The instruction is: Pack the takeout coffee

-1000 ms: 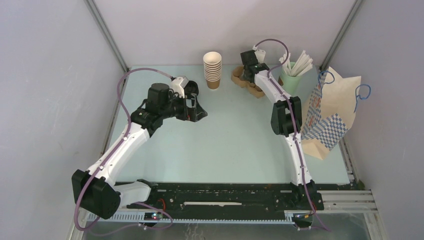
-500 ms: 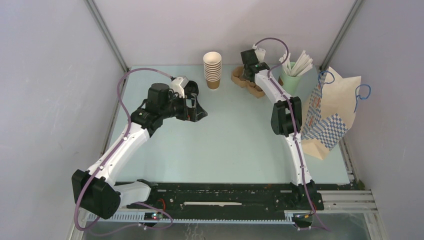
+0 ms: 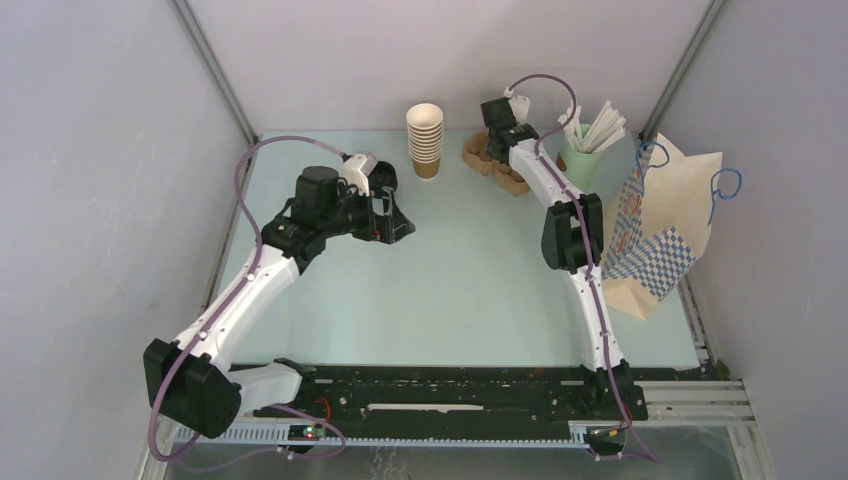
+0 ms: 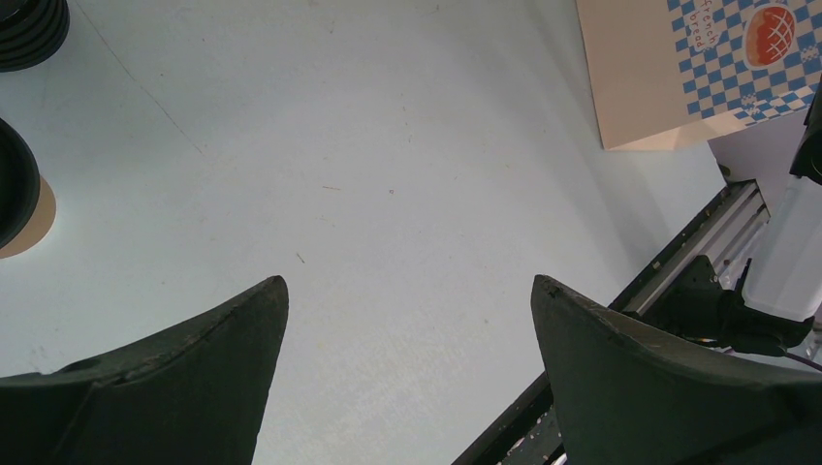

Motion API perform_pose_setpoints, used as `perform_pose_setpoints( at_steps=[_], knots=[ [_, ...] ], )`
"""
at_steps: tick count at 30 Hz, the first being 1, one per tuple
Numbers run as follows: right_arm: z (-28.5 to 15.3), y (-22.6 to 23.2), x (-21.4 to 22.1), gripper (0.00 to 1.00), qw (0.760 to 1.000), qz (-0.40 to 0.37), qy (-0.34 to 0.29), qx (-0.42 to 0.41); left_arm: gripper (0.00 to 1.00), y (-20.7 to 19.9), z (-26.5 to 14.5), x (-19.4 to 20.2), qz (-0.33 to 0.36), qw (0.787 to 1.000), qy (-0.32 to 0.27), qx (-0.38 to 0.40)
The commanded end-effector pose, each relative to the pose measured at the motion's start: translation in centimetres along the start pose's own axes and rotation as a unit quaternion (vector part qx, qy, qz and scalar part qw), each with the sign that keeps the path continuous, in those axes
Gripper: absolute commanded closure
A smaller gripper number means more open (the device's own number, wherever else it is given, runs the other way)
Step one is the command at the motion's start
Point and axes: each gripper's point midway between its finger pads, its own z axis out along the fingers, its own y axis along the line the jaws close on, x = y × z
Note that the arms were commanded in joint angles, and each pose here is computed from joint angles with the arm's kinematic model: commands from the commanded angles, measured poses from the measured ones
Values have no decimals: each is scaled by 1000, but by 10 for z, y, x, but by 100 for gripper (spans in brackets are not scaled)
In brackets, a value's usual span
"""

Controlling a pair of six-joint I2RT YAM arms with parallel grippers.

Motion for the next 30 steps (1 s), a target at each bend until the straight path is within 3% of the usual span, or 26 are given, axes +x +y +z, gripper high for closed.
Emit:
perform_pose_setpoints(
  at_steps=[1, 20, 30],
  knots=[
    [-14, 5, -29, 50, 999, -2, -38, 0, 0, -2, 3, 1, -3, 1000, -3, 13],
    [-61, 5, -63, 57, 998, 15, -64, -21, 0, -3, 2, 1, -2, 1000, -4, 13],
    [-74, 2, -56, 59, 998, 18, -40, -36, 0, -4, 3, 1, -2, 1000, -4, 15]
  ],
)
